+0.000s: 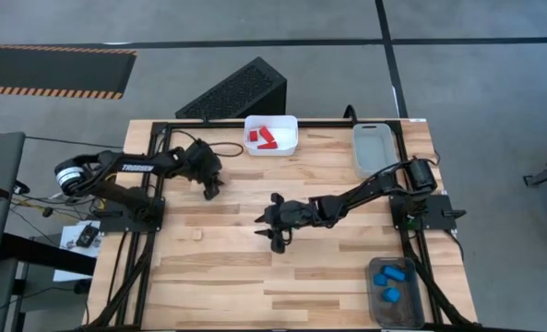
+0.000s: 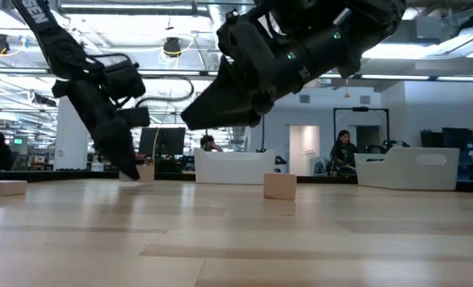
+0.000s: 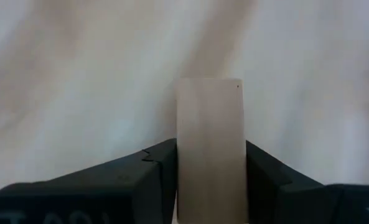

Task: Sort & place blocks by color
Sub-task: Put the top left brown block into the gray bin

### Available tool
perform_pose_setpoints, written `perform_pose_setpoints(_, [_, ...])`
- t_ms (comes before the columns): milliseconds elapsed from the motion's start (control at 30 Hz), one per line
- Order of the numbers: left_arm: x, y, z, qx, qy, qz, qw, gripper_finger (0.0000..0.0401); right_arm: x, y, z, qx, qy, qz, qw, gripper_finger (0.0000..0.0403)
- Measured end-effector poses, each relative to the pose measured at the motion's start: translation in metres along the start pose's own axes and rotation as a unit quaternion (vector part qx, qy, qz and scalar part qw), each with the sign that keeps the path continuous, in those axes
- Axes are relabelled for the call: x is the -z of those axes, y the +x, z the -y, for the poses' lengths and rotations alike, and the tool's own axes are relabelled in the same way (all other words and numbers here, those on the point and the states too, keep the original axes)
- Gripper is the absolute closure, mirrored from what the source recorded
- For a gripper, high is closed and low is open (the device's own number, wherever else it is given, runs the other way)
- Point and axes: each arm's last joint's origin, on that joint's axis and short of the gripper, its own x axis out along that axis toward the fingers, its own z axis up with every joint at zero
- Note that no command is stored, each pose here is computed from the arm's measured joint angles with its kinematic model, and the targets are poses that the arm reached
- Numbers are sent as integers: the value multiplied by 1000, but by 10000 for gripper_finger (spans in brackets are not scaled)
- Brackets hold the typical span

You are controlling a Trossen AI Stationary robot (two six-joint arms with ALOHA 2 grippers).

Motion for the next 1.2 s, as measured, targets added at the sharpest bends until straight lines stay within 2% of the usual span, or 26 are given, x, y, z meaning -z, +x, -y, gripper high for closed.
perform_pose_setpoints(133, [-6, -9, 22, 91, 36, 29, 995, 289, 5, 0, 1, 4, -70, -26, 997, 210])
perform_pose_setpoints(300, [-12, -21, 50, 204, 77, 65, 974, 287, -4, 1, -3, 48, -176, -36, 983, 202])
perform_pose_setpoints(367, [-13, -24, 59, 241, 87, 71, 964, 289, -7, 1, -8, 66, -240, -41, 968, 197])
perform_pose_setpoints(467, [-14, -26, 72, 280, 97, 74, 952, 288, -14, 0, -17, 87, -345, -38, 934, 187])
perform_pose_setpoints(567, [-17, -27, 83, 298, 109, 86, 944, 284, -21, 0, -24, 98, -413, -35, 905, 176])
perform_pose_setpoints(667, [-20, -29, 93, 312, 121, 105, 936, 283, -28, 0, -24, 104, -430, -29, 896, 163])
perform_pose_setpoints(900, [-25, -32, 107, 319, 141, 141, 926, 281, -42, 1, -21, 115, -424, -13, 898, 139])
perform_pose_setpoints(1200, [-27, -34, 118, 324, 164, 164, 917, 281, -55, 1, -25, 110, -420, 6, 901, 137])
